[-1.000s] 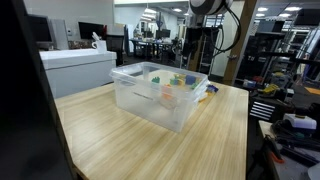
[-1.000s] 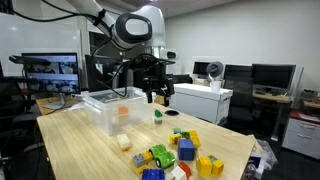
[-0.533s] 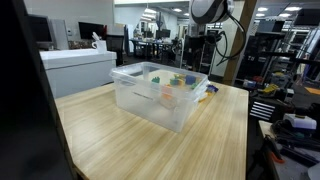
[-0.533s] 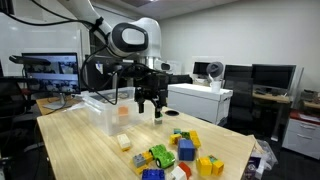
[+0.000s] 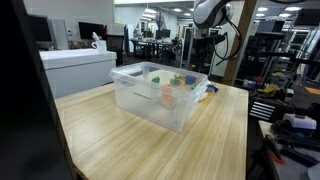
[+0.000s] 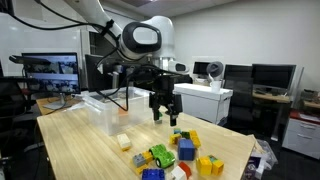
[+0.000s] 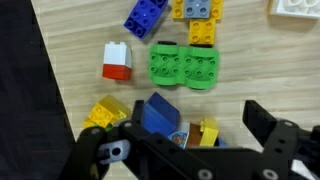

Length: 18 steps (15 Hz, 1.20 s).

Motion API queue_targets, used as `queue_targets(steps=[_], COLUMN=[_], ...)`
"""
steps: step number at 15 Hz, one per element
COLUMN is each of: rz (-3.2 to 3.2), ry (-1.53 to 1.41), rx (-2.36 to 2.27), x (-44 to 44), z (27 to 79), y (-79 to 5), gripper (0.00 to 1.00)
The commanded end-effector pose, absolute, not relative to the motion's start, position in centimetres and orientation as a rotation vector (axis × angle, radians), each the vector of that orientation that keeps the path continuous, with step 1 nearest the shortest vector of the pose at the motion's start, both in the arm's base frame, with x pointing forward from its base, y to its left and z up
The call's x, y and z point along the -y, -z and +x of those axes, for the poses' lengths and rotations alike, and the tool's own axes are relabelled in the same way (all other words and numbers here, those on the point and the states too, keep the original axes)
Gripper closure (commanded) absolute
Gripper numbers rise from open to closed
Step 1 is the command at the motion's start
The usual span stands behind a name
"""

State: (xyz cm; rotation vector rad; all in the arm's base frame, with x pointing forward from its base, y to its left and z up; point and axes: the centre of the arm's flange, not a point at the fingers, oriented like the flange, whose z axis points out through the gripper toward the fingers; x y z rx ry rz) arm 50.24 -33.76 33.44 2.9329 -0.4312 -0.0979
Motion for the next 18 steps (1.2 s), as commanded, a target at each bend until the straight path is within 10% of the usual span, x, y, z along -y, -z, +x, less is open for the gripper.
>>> queue_targets(steps=[1, 18], rz=[2.889, 2.783], ry=[0.106, 0.114], rx=[0.493, 0.709], x=[35.4, 40.9], z=[51.3, 57.5], y=[-31.7, -23.4], gripper=[0.0, 0.0])
